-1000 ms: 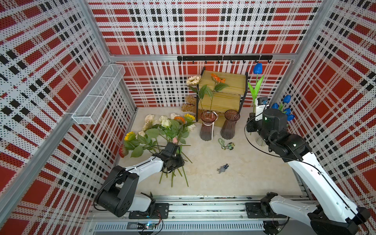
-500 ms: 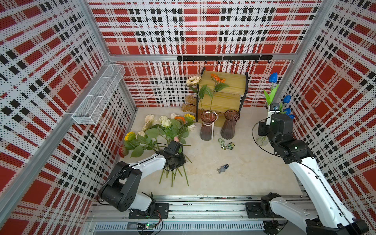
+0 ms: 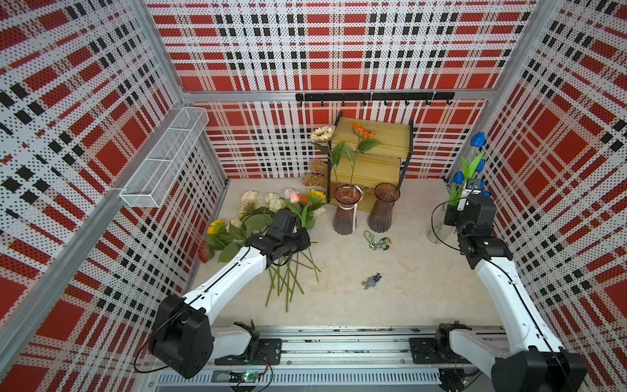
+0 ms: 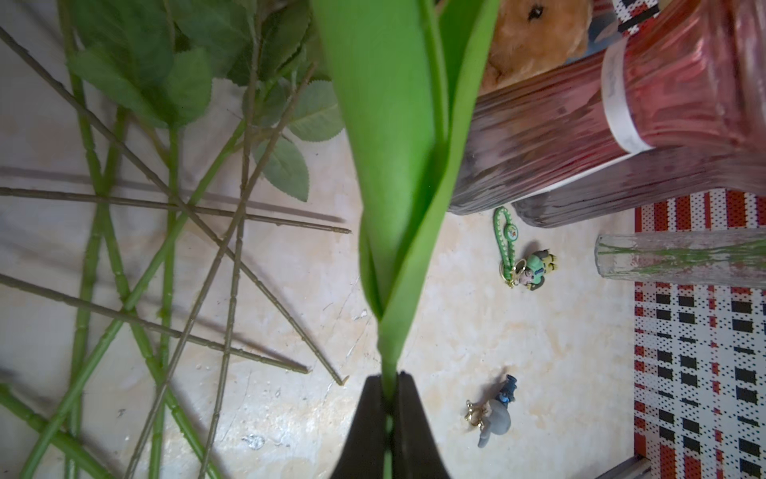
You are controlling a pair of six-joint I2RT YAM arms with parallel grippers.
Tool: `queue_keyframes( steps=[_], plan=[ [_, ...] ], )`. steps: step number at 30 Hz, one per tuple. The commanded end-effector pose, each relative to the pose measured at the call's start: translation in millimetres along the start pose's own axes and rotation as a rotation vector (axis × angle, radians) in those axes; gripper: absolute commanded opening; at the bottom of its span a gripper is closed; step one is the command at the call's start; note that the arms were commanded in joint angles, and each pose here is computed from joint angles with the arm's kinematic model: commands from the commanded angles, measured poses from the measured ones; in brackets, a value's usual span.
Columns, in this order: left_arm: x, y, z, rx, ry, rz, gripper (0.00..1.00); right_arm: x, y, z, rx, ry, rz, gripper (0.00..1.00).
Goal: Arrange the flowers in different vases according to their variety
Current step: Pick up the flower at the center of the board, then insert the flower into the vase.
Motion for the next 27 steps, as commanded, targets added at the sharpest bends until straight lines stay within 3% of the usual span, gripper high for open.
queue_keyframes(
  steps=[1,13,27],
  plan=[
    [-13.5,-3.4,9.3,-0.004,-0.02,-0.008,0.0,6.5,-30.9,-1.9,0.046,-0.035,-0.126,0.0],
    [-20.2,-8.5,22.9,-0.036,-0.025,-0.024,0.0,17.3,-59.6,2.7,0.075,-0.093,-0.222,0.0],
    [-21.4,-7.3,23.7,-0.051,-0.023,-0.026,0.0,59.5,-47.2,-2.6,0.078,-0.033,-0.237,0.0]
  ],
)
Point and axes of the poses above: each gripper's point midway between its finger pads, its own x axis out along the fingers, its own z axis along the line the jaws close on, y = z × x, the point moved 2 cm from there along -x, back along the fingers, and after that the axes turned 1 degree about x, right-handed, at the moved point
